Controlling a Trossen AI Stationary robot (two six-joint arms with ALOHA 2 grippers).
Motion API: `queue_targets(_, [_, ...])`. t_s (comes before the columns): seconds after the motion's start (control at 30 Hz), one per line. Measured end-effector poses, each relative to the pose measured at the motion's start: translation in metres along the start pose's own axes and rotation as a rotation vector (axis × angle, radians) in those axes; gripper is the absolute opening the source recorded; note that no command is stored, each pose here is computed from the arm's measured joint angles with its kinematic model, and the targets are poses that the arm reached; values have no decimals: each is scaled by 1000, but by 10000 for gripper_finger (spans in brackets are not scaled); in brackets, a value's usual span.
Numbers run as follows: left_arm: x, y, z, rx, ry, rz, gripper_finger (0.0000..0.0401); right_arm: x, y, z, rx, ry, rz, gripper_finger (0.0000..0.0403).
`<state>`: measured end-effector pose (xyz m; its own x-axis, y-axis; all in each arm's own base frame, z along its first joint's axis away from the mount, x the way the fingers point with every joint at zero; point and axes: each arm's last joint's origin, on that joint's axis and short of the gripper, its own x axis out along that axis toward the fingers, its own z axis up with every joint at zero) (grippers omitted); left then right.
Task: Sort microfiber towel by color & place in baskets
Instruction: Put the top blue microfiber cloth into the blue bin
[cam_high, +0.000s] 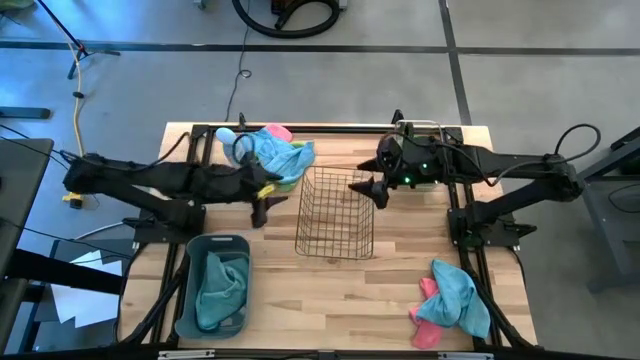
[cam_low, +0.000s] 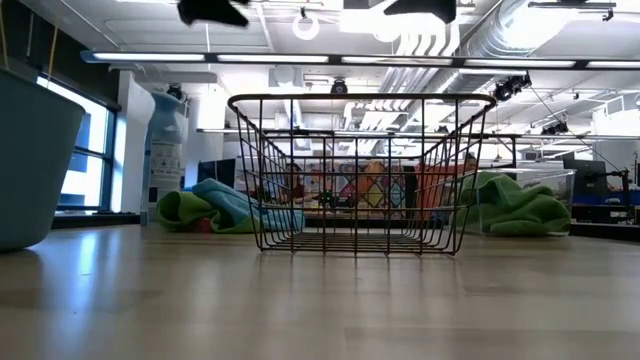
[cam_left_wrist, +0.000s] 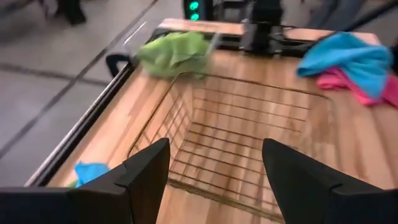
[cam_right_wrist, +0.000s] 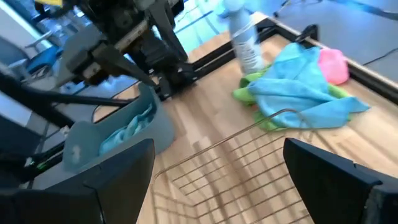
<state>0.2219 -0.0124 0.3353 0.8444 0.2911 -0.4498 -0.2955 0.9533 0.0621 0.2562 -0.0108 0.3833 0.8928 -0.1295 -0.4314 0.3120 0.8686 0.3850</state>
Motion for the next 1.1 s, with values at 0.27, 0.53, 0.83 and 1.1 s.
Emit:
queue_targets(0.27, [48,39,19,-120,102,111,243,0,-42,13,-34,-5,-194,353])
queue_targets(0.53, [91,82,26,-153,492,265,243,-7,-87,26,-22,44,-176,353])
queue_targets(0.83, [145,109,-22,-243,855,379,243,-12,-104,32,-40,53,-120,353])
queue_targets(1.1, [178,135,-54,-201,1001,390,243,-12,-103,32,15,45,-118,353])
